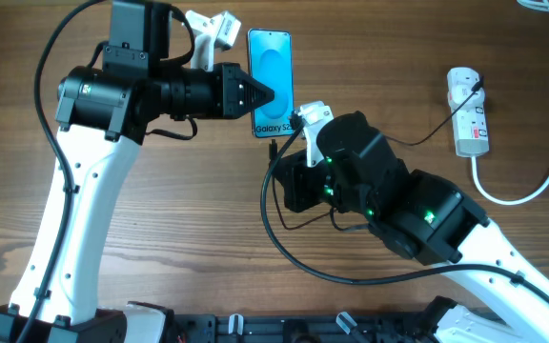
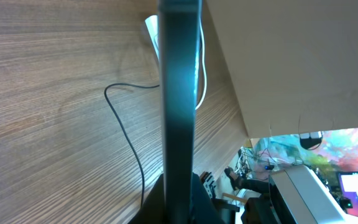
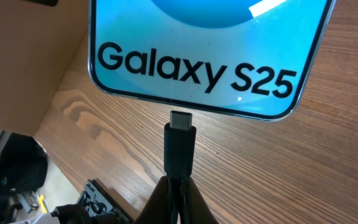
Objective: Plug charger to phone and switch on socket
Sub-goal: 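Align the USB-C plug under the phone port and push it in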
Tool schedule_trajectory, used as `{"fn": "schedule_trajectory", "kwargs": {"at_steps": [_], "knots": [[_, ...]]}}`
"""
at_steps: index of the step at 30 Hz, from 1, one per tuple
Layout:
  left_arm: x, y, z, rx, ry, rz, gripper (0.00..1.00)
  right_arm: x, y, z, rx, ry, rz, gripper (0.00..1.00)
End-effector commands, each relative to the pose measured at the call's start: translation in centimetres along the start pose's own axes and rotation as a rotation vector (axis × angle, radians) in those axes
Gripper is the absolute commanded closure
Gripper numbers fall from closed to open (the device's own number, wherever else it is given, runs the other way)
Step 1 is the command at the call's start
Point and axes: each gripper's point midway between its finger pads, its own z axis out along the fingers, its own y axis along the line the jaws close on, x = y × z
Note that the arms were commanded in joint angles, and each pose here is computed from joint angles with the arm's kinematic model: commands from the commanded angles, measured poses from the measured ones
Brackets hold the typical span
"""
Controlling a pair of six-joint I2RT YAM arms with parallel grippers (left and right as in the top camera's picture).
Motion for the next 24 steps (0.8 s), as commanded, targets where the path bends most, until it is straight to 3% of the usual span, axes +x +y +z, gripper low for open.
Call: {"fn": "schedule_trajectory", "kwargs": {"at_steps": [1, 24], "knots": [[-0.04, -1.19, -0.35, 0.043, -0.005, 0.059, 0.96, -1.59, 0.60, -1.40, -0.010, -0.062, 0.006, 0.96], [0.05, -1.49, -0.36, 0.060, 0.000, 0.055, 0.96, -1.66, 0.63, -1.41, -0.012, -0.065, 0.022, 0.96]]}}
